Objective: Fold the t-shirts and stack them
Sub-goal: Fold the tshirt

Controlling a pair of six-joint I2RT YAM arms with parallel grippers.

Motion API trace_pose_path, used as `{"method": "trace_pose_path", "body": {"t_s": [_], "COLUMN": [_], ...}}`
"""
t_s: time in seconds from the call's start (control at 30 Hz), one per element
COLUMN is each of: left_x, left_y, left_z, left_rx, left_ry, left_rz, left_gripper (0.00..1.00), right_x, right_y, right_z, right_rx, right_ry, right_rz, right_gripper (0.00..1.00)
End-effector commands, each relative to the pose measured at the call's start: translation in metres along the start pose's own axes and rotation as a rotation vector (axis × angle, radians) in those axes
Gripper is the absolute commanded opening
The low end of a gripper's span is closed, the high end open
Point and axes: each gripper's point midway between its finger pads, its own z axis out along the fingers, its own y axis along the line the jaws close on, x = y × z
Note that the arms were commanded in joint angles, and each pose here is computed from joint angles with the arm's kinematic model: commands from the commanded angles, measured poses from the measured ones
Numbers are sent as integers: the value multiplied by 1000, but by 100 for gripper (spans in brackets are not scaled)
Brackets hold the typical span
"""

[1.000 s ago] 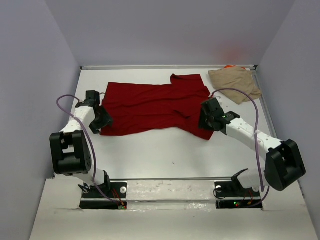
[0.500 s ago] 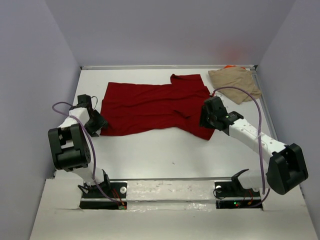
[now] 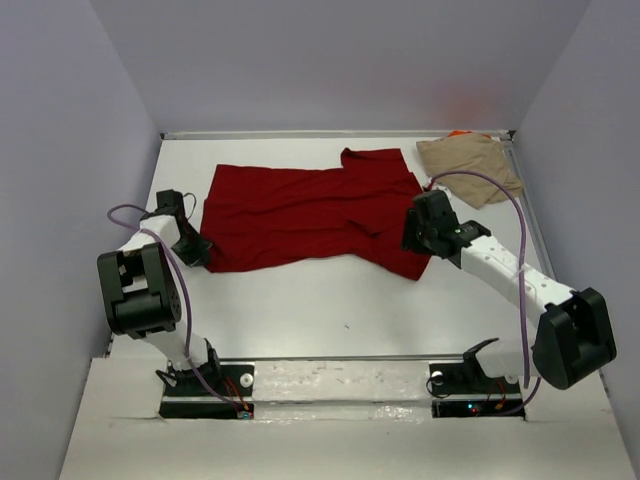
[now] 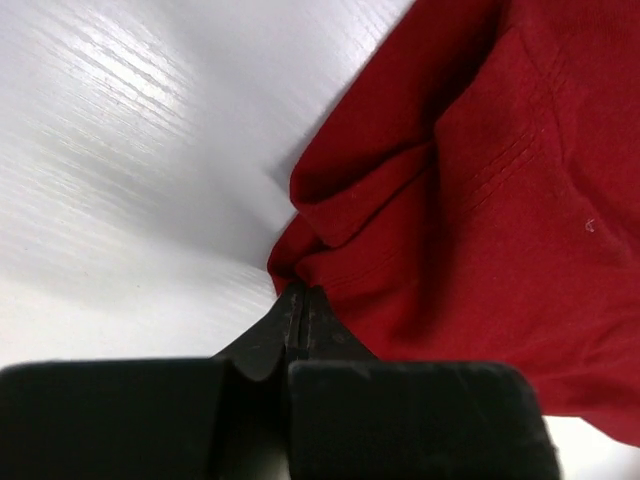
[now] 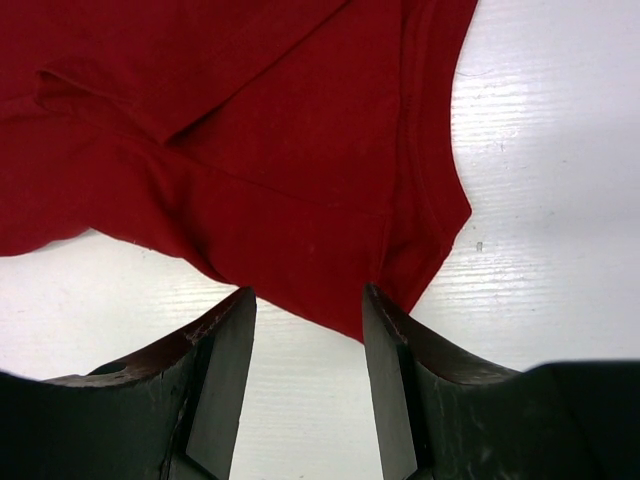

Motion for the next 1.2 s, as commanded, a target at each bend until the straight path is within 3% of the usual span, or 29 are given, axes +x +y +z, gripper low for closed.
{"method": "trace_pose_path", "body": {"t_s": [0.0,0.23,0.33,0.4,0.7,0.9,1.0,1.03,1.1,1.17], "left_x": [10,9,8,7,6,7,7,7,7,6], "left_y": [1,4,3,3,4,3,1,0,1,1], "left_z": [4,0,-5,-8,-9,-8,-9,-9,-10,-12], "left_rx": [7,-10,-4,-2,-1,8,16,18,18,17], "left_ry": [34,22,14,6,-8,-3,-3,-4,-7,-15], "left_rz": [2,3,-3,-6,-6,-1,0,2,2,1], "left_gripper": [0,0,0,0,0,0,0,0,0,0], "right_x": [-24,-5,7,17,62,63,65,63,60,55], "right_y": [6,2,4,1,-8,-24,-24,-24,-23,-22], "right_z": [-13,1,4,7,34,46,53,54,53,51], "right_rx": [-32,1,-15,-9,-16,11,-4,-4,-5,-6], "right_ry": [-72,19,49,70,180,172,187,181,173,159], "right_rz": [21,51,77,79,134,162,167,168,168,175], "right_gripper": [52,53,64,66,64,62,46,24,0,0]}}
